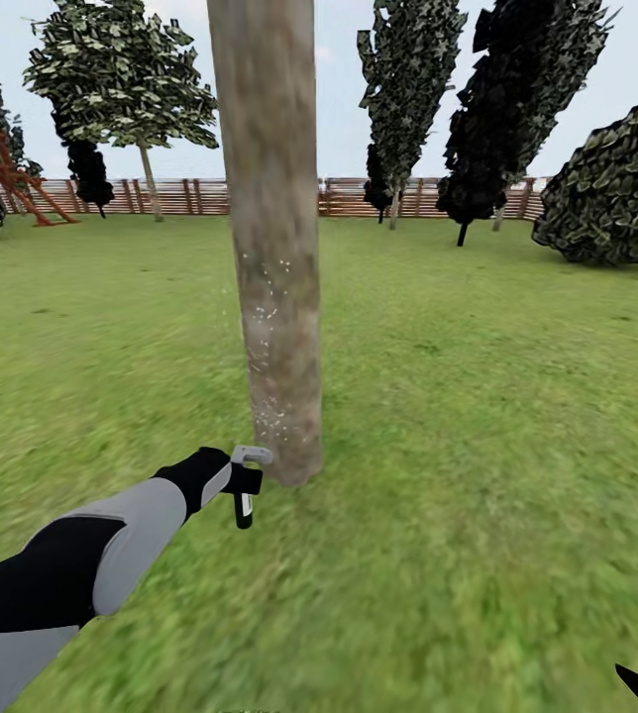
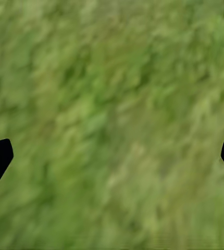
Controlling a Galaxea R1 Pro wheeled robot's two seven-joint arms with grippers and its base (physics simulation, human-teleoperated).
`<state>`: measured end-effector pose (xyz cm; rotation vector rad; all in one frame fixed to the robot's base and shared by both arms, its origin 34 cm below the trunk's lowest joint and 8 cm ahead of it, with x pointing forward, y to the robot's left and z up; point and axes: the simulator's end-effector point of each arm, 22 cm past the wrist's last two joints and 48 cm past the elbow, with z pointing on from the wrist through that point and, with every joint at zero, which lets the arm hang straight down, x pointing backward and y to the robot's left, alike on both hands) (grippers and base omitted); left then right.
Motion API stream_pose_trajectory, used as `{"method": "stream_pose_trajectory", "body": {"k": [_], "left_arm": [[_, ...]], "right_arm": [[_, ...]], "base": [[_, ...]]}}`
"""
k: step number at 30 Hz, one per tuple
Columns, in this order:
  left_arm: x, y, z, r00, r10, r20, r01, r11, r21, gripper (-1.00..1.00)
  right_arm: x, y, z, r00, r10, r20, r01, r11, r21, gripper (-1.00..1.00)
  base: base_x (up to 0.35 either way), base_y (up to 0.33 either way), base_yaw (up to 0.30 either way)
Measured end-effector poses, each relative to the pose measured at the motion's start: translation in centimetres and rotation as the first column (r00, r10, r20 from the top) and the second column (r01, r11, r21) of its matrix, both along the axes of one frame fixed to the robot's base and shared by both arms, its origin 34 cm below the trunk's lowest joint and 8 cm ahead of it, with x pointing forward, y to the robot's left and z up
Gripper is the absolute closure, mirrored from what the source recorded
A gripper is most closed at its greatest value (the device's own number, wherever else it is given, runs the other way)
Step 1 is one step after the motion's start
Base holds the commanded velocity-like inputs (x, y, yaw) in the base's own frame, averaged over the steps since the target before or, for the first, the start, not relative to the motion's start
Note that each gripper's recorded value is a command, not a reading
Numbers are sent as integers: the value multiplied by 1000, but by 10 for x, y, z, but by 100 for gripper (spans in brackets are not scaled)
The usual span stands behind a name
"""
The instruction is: In the garden, pick up the pesticide atomizer on the floor and spray pesticide onto both trees until each tree trunk is fully covered.
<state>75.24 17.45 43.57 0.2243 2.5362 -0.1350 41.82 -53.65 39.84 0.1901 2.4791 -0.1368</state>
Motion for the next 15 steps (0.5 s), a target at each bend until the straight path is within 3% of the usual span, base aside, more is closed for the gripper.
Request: {"method": "stream_pose_trajectory", "body": {"k": [11, 15], "left_arm": [[0, 0, 0, 1000, 2, 0, -2, 1000, -3, 100], [0, -1, 0, 1000, 2, 0, -2, 1000, -4, 100]], "right_arm": [[0, 0, 0, 1000, 0, 0, 0, 1000, 0, -100], [0, 0, 0, 1000, 0, 0, 0, 1000, 0, -100]], "base": [[79, -323, 255], [129, -322, 78]]}}
